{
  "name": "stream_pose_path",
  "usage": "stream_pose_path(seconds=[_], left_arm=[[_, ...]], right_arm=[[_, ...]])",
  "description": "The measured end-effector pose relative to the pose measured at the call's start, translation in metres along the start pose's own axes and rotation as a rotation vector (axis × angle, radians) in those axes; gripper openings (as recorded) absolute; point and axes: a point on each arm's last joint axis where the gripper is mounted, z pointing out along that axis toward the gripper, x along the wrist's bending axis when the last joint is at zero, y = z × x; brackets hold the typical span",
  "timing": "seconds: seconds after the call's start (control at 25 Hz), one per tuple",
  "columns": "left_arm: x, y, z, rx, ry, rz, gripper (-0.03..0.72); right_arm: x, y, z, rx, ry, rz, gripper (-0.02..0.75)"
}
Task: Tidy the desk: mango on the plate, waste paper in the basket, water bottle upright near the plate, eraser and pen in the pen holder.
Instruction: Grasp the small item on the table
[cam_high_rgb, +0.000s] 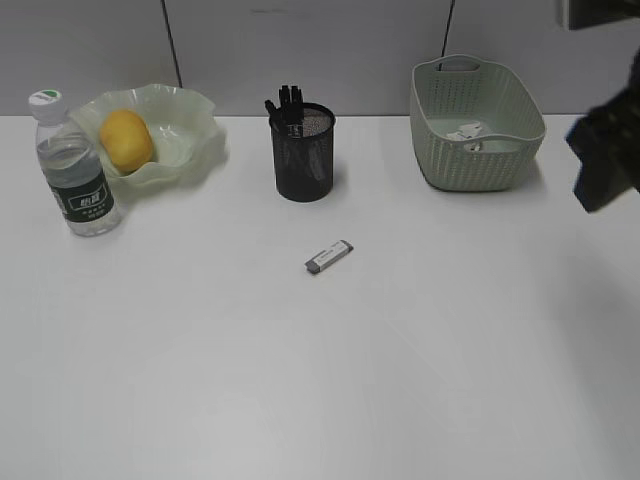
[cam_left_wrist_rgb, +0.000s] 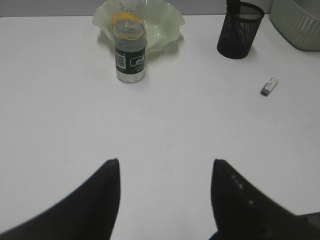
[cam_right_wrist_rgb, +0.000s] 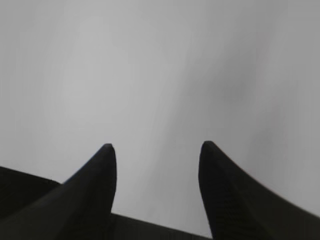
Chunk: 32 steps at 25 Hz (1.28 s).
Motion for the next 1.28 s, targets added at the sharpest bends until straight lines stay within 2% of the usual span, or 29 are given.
stream_pose_path(seconds=[0.32, 0.68, 0.84, 1.04, 1.28], left_arm=[[0.000, 0.000, 0.000, 0.000, 0.000, 0.000, 0.442], [0.000, 0.000, 0.000, 0.000, -0.001, 0.000, 0.442], [0.000, 0.000, 0.000, 0.000, -0.001, 0.000, 0.442], [0.000, 0.000, 0.000, 0.000, -0.001, 0.000, 0.442], [-0.003, 0.006, 0.008, 0.050, -0.026, 0.042, 0.442]], right_arm=[[0.003, -0.098, -0.028, -0.105, 0.041, 0.047, 0.429], [0.002, -0.188, -0.059, -0.411, 0.048, 0.101, 0.429], [-0.001, -0.220, -0.069, -0.573, 0.014, 0.098, 0.429], [-0.003, -0.248, -0.075, -0.708, -0.013, 0.098, 0.429], [-0.008, -0.258, -0.069, -0.705, -0.076, 0.094, 0.429]])
